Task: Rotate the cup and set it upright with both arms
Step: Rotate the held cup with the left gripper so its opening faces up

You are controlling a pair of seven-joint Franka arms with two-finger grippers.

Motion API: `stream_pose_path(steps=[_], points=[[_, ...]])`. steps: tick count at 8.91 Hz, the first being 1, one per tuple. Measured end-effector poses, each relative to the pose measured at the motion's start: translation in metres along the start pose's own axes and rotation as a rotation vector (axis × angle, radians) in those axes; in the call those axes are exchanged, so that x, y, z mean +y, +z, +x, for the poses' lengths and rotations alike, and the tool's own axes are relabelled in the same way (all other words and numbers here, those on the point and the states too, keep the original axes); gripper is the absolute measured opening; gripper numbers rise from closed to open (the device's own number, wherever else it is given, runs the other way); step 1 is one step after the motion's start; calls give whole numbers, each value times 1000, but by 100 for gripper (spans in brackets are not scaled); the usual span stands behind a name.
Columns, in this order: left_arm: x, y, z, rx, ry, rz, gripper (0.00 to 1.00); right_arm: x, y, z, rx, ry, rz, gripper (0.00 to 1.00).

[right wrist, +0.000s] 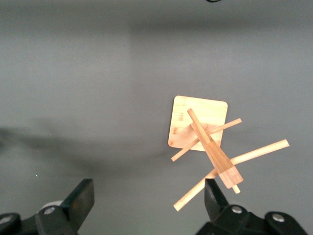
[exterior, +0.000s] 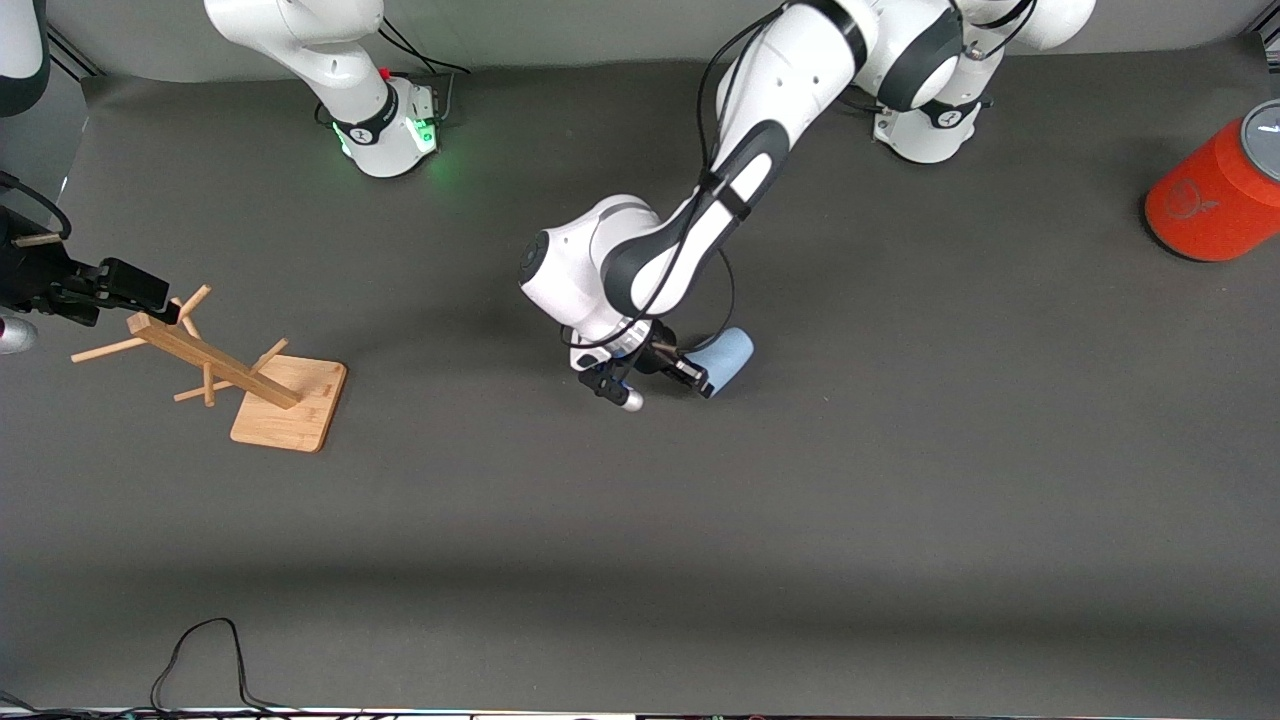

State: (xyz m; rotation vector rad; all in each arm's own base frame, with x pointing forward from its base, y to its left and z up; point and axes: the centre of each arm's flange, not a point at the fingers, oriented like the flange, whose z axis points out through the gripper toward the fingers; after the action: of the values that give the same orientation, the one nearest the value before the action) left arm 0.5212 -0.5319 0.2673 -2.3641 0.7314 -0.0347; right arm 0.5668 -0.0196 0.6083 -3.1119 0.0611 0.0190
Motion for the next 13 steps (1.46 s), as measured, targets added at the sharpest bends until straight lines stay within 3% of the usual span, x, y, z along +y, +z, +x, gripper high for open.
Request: stream_pose_path(steps=[2, 4, 8, 13], points=[[-80, -24, 1, -11, -109, -151, 3, 2, -5, 0, 10, 4, 0, 100], [-159, -41, 2, 47, -210, -291, 3, 2, -6, 0, 12, 3, 0, 100], [-152, -41, -18, 214, -344, -413, 3, -2, -6, 0, 12, -3, 0, 100], [-116, 36, -72, 440, -564, -635, 3, -3, -4, 1, 9, -5, 0, 100]])
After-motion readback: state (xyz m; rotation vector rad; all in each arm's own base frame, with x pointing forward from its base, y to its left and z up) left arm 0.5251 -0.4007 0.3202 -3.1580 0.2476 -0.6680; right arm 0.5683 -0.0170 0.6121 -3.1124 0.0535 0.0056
